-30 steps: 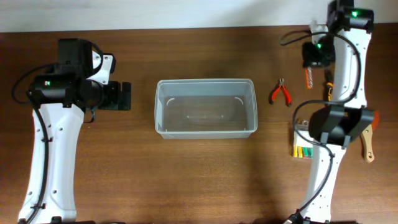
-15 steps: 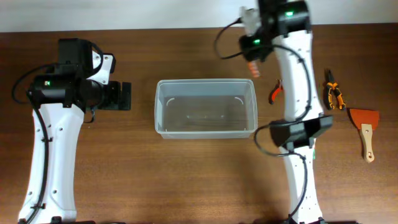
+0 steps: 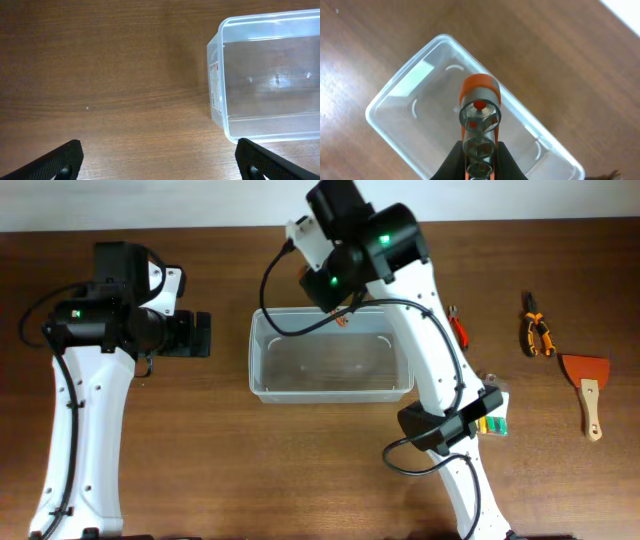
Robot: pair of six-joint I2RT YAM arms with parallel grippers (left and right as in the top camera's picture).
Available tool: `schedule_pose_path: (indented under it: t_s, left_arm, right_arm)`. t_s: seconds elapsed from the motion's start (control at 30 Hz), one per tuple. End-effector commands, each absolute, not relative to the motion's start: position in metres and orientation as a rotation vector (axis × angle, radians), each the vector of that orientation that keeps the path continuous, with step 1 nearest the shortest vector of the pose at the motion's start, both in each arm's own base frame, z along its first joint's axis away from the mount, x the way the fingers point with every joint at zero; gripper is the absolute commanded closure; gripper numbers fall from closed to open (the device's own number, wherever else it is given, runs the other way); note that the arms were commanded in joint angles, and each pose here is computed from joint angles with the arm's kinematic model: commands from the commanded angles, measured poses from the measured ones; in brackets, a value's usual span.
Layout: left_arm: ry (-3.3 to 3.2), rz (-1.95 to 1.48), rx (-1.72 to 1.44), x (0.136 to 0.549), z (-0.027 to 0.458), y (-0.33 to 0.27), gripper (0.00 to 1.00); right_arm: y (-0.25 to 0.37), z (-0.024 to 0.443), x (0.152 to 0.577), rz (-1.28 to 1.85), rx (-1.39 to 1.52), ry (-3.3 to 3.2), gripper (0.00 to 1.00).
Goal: Pack container
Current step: 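Lift the socket rail and carry it over the container, then lower the socket rail into the container and release it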
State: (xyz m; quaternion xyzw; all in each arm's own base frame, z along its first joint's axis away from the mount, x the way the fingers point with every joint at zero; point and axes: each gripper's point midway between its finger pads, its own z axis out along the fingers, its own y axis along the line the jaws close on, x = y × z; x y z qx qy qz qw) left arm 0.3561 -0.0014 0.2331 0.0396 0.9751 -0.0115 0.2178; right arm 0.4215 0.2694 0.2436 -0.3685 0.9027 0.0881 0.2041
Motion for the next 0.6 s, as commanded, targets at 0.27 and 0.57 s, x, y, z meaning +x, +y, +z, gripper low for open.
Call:
schedule_pose_path:
  t_s: [0.27,0.57]
  left_arm:
    - [2.684,-0.024,0.107,0.359,0.239,0.000,0.01]
    - [2.684,-0.024,0.108,0.359,0.239,0.000,0.01]
  right_arm:
    - [0.260,0.186,0.402,0.178,-1.171,2.705,0.87]
    - [0.246,0.151,0.391,0.153,-1.294,2.795,0.86]
